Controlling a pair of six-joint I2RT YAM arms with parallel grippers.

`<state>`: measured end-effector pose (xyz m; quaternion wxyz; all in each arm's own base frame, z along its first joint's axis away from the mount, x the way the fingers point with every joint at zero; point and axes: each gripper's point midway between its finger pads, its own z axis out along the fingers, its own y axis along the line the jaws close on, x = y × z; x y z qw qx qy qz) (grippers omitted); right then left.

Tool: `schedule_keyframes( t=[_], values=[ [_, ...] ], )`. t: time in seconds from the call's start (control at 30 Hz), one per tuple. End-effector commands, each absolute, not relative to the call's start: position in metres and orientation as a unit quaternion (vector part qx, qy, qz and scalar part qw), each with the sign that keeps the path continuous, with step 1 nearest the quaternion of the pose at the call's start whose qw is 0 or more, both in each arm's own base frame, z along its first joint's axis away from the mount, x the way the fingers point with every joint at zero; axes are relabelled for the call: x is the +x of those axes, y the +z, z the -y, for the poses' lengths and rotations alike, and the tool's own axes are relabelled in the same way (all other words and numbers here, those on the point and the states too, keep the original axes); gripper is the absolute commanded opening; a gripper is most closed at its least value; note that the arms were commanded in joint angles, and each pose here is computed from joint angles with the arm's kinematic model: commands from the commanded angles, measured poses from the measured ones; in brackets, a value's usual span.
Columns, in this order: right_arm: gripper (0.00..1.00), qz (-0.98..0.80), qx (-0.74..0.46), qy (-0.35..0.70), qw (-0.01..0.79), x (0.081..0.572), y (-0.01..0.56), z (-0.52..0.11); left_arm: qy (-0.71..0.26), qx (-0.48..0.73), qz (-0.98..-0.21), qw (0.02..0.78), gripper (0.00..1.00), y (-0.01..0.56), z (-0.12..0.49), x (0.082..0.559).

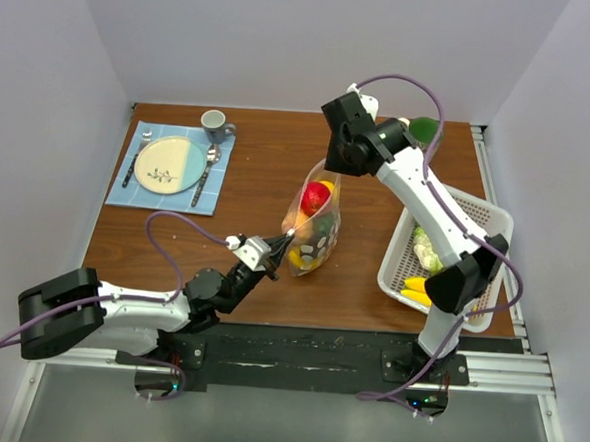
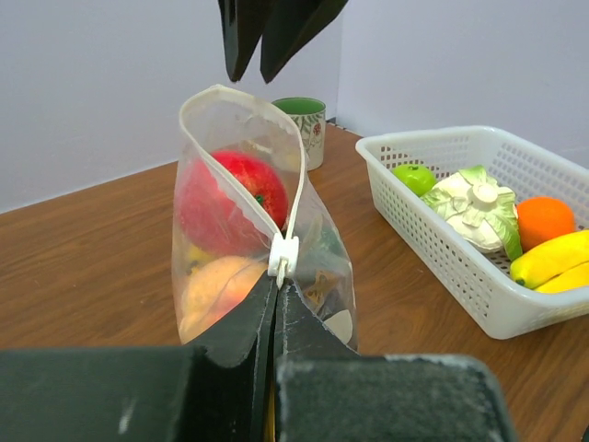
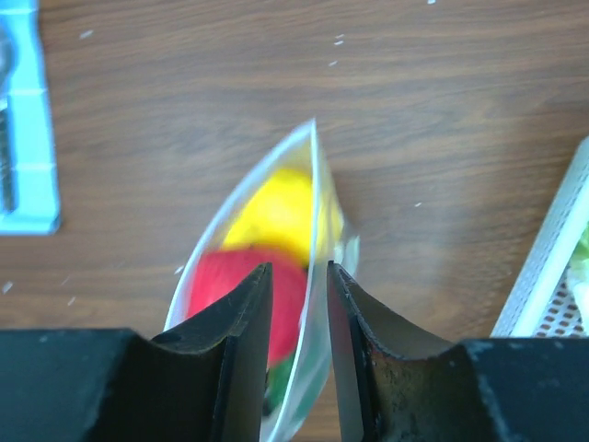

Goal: Place the food in the zip-top bag and seal the zipper
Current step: Zip the zipper food storage bag at the center of the board.

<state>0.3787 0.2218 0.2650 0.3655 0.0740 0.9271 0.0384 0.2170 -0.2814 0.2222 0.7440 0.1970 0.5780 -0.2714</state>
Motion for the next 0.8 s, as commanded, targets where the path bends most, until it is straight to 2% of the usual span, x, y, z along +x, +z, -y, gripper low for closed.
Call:
schedule_keyframes(
  t=[0.0,0.17,0.37,0.77],
  values=[
    [0.35,-0.909,0.099,0.107,0.391,0.347,0.312,-0.223,-0.297,0.173,-0.553,0.759,0.00,0.245,0.283,0.215],
    [0.36,-0.901,0.121,0.235,0.345,0.306,0.320,-0.248,-0.295,0.177,-0.548,0.763,0.00,0.251,0.287,0.217],
    [0.35,-0.917,0.130,0.263,0.268,0.270,0.303,-0.261,-0.304,0.184,-0.539,0.764,0.00,0.261,0.299,0.218],
    [0.35,-0.925,0.159,0.266,0.220,0.248,0.294,-0.265,-0.309,0.199,-0.543,0.755,0.00,0.262,0.323,0.221]
  ],
)
